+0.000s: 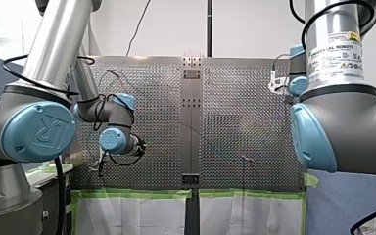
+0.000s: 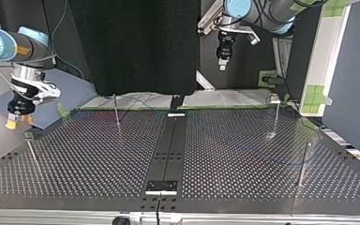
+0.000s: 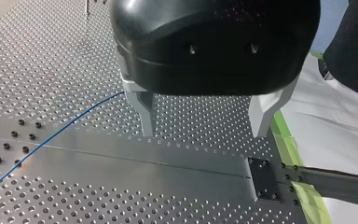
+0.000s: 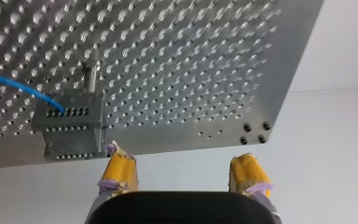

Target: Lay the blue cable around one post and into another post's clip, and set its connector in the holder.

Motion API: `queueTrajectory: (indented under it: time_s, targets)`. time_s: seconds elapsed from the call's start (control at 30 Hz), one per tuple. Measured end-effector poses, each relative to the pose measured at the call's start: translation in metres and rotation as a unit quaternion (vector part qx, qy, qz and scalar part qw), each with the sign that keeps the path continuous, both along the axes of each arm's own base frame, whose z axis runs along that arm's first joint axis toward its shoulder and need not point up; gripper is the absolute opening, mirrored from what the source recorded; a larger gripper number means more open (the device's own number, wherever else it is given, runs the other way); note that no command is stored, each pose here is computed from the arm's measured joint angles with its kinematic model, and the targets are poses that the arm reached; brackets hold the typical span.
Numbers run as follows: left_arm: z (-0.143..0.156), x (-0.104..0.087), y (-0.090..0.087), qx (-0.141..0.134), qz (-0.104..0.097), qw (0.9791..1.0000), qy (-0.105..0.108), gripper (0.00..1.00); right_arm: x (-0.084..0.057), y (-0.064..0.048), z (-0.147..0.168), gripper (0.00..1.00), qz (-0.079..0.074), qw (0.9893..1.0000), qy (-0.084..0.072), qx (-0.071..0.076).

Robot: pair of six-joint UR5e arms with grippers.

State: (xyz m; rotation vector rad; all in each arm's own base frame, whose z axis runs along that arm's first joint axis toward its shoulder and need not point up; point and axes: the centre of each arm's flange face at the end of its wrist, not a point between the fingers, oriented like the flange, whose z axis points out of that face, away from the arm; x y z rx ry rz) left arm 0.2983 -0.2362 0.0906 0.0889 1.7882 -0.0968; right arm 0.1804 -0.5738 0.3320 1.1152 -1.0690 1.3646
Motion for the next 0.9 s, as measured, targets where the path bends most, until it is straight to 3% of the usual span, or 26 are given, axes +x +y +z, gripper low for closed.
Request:
queueTrajectory:
  time_s: [0.17, 0.3, 0.47, 0.73, 0.9]
  targets:
    - [0.001, 0.002, -0.002, -0.005, -0.008, 0.9999, -0.008, 0.98, 0.021, 0.026, 0.0, 1.0, 0.009, 0.9999, 0.01, 0.004]
    - [0.006, 0.01, -0.006, -0.013, -0.009, 0.9996, -0.025, 0.98, 0.037, 0.04, -0.027, 1.0, 0.013, 0.9992, 0.024, 0.03]
    - [0.018, 0.029, -0.013, -0.027, -0.009, 0.9979, -0.057, 0.98, 0.055, 0.054, -0.065, 1.0, 0.014, 0.9973, 0.035, 0.064]
    - [0.039, 0.057, -0.026, -0.048, -0.009, 0.9927, -0.111, 0.98, 0.087, 0.054, -0.088, 1.0, 0.014, 0.9959, 0.041, 0.079]
    - [0.043, 0.062, -0.026, -0.052, -0.004, 0.9912, -0.122, 0.98, 0.109, 0.053, -0.099, 1.0, 0.014, 0.9939, 0.054, 0.095]
